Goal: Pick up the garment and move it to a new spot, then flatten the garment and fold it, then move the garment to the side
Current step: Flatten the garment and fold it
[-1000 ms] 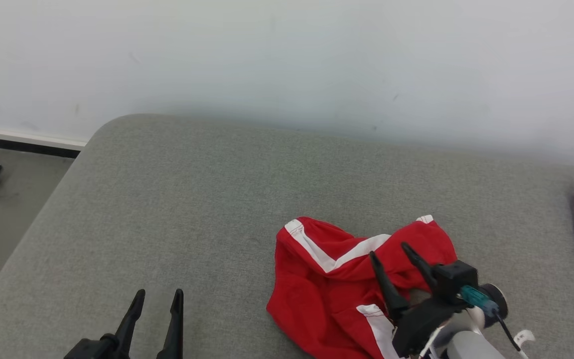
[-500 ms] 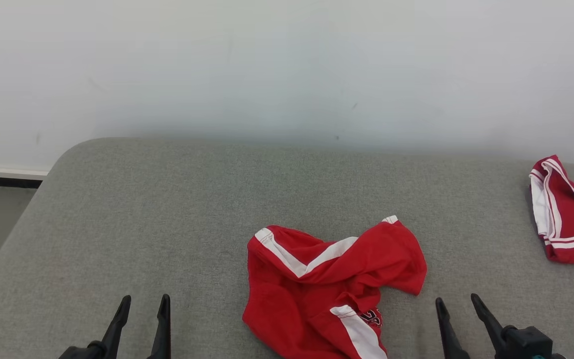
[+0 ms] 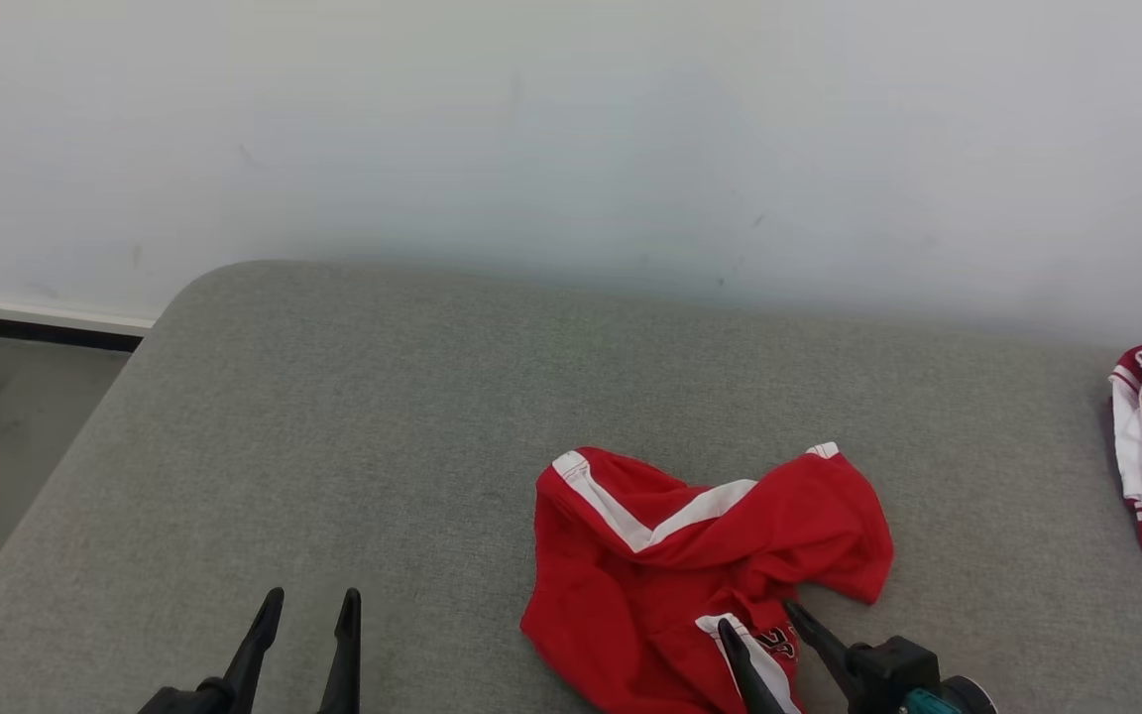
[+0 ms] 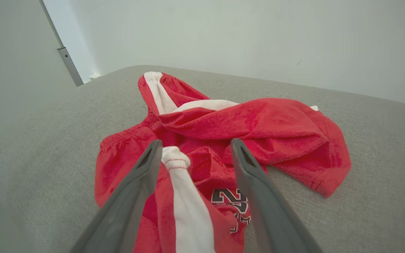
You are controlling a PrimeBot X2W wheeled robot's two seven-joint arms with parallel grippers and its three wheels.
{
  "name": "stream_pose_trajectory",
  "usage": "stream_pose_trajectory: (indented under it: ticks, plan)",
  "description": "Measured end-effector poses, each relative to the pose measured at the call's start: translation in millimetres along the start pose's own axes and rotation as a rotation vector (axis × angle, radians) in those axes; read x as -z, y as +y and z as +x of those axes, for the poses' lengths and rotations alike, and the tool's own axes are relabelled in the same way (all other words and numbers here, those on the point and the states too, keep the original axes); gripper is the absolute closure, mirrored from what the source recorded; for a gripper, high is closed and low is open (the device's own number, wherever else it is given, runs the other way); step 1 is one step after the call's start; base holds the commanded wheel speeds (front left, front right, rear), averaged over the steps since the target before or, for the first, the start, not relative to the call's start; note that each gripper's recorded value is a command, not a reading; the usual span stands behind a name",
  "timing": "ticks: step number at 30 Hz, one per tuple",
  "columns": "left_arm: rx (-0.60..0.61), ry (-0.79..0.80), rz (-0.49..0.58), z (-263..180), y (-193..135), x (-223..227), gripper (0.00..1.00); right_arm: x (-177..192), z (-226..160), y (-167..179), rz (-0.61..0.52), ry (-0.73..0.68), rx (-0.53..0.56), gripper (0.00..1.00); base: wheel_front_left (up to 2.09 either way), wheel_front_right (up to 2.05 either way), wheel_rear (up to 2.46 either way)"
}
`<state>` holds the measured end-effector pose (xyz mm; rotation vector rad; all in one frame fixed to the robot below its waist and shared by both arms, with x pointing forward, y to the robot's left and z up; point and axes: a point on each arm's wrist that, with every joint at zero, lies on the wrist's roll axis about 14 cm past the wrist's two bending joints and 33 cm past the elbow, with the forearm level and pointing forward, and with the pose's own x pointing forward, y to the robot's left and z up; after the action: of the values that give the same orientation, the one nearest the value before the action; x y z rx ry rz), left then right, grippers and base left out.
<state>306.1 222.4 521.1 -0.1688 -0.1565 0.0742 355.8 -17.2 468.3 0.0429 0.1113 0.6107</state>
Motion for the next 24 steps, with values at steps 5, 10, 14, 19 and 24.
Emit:
stream_pose_trajectory:
  ticks: [5, 10, 14, 19, 24]
  plan:
    - [-0.023, 0.003, 0.0, -6, 6, 0, 0.0, 23, 9, 15, 0.006, 0.095, -0.055, 0.76, 0.0, 0.0, 0.0]
    - [-0.046, 0.007, 0.001, -9, 13, 1, 0.0, 21, 20, 5, 0.031, 0.086, -0.031, 1.0, 0.0, 0.0, 0.0]
    - [-0.042, 0.018, -0.001, -8, 12, 5, 0.0, 0, 20, -37, 0.039, 0.013, 0.082, 1.0, 0.0, 0.0, 0.0]
    - [-0.015, 0.022, -0.005, -2, 3, 7, 0.0, -15, -4, -106, 0.076, -0.049, 0.284, 1.0, 0.0, 0.0, 0.0]
    - [0.002, 0.028, -0.013, 1, -4, 9, 0.0, 9, -48, -156, 0.158, -0.025, 0.484, 1.0, 0.0, 0.0, 0.0]
